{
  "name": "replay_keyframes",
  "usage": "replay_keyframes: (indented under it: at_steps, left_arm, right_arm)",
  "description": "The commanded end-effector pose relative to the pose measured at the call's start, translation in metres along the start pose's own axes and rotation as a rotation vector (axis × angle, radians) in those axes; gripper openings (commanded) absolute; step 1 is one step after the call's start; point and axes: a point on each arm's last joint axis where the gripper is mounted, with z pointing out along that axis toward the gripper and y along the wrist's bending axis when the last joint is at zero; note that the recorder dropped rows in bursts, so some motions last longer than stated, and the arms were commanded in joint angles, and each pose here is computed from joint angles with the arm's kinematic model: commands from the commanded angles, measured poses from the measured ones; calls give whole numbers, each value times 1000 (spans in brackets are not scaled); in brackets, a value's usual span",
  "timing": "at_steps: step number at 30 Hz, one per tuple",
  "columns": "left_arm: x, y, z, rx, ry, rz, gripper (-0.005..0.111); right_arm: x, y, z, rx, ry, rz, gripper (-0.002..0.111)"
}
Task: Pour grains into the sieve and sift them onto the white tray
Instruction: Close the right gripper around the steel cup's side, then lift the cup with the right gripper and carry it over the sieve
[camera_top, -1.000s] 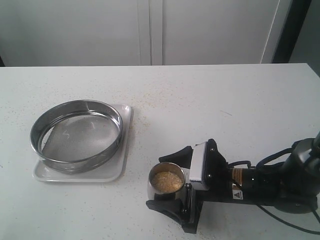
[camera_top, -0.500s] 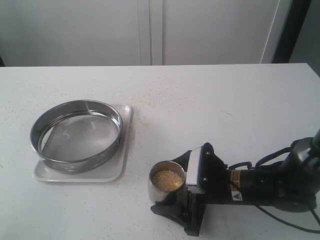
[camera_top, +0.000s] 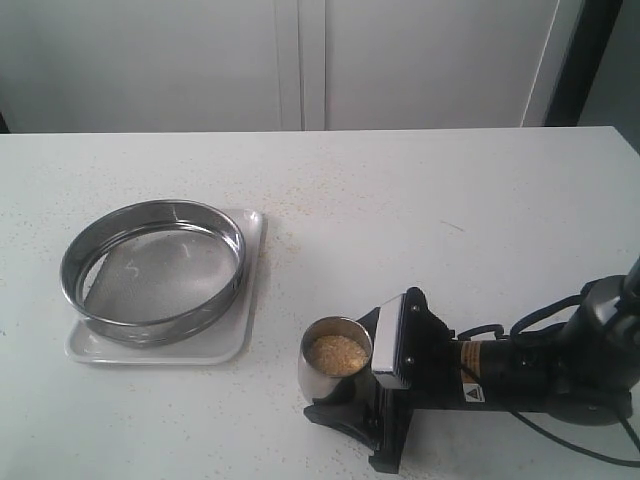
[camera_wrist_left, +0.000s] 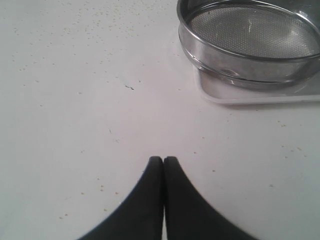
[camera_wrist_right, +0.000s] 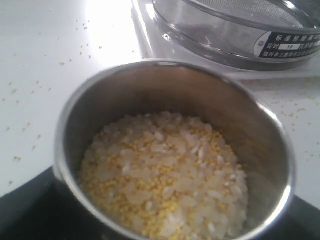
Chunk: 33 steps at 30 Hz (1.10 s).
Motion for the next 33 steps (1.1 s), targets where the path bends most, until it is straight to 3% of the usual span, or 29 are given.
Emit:
replay_keyframes:
  at_steps: [1, 4, 33]
  left_arm:
    - [3, 0, 1, 1, 11, -7, 0]
    - [3, 0, 1, 1, 11, -7, 0]
    - [3, 0, 1, 1, 11, -7, 0]
  right_arm:
    - [-1, 0, 1, 0, -7, -11, 15]
    - [-1, 0, 1, 0, -5, -10, 0]
    - [-3, -6, 1, 60, -30, 47, 0]
